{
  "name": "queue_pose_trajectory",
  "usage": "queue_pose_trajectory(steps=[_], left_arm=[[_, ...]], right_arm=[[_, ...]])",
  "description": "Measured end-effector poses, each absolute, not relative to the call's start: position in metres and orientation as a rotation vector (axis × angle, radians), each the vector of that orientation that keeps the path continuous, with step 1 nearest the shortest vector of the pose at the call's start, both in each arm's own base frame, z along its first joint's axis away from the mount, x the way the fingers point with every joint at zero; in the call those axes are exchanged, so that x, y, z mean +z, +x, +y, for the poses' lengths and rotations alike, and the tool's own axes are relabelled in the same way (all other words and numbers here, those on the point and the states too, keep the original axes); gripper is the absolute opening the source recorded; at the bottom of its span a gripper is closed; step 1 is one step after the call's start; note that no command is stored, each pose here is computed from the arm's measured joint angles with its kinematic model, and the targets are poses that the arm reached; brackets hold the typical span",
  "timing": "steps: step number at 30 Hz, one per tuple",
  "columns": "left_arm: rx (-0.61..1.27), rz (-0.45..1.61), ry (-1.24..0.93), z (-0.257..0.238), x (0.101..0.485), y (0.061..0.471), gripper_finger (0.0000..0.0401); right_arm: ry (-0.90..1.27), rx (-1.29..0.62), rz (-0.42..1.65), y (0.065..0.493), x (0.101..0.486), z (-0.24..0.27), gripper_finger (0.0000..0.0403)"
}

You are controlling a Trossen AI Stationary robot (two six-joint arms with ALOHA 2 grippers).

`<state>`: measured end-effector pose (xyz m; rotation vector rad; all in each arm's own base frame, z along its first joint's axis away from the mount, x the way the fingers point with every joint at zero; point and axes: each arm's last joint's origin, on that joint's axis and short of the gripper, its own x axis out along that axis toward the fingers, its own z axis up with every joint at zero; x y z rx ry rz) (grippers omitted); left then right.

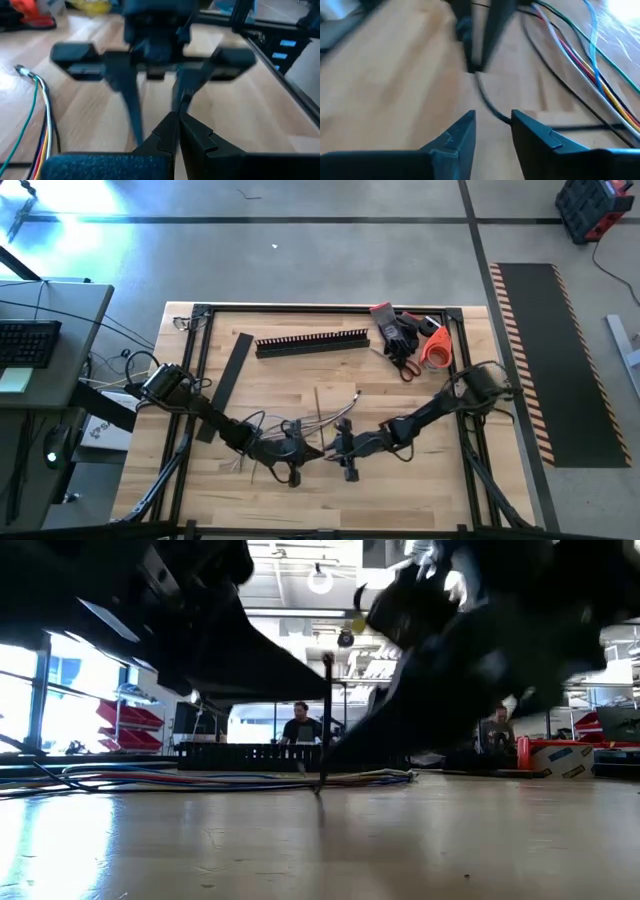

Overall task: Ziptie cables
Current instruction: Wrap the cables together using a black zip tie

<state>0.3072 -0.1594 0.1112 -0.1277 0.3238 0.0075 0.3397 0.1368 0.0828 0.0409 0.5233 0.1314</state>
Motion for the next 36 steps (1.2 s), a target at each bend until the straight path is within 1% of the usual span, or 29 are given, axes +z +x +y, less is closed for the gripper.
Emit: queue_pose_trajectory(steps=[4,8,13,19,22,25,27,30,33,36], left_arm=[[-0.018,0.337,-0.145,-0.155,0.111,0.31,0.0],[-0.004,0.347,-0.147,-0.154,0.11,0.31,0.0],[0.028,0.381,-0.122,-0.154,0.109,0.307,0.0],[0.136,0.484,-0.019,-0.151,0.134,0.288,0.0],[0.113,0.52,-0.008,-0.153,0.149,0.277,0.0],[0.038,0.561,0.014,-0.162,0.149,0.269,0.0002],[-0.027,0.58,0.056,-0.171,0.143,0.265,0.001],[-0.057,0.59,0.076,-0.182,0.127,0.264,0.0034],[-0.038,0.537,0.079,-0.188,0.11,0.271,0.0069],[-0.052,0.479,0.132,-0.191,0.093,0.278,0.0106]], right_arm=[[0.047,0.07,0.434,0.345,0.064,0.137,0.0083],[0.04,0.064,0.439,0.348,0.058,0.135,0.0068],[0.02,0.071,0.436,0.348,0.062,0.135,0.0069],[-0.007,0.084,0.437,0.347,0.064,0.138,0.0065],[-0.042,0.098,0.431,0.346,0.066,0.14,0.0065],[-0.057,0.105,0.419,0.347,0.072,0.141,0.007],[-0.054,0.105,0.407,0.347,0.075,0.141,0.0073],[-0.058,0.105,0.411,0.347,0.075,0.141,0.0078],[-0.054,0.103,0.414,0.347,0.074,0.14,0.008],[-0.05,0.102,0.422,0.347,0.074,0.14,0.0081]])
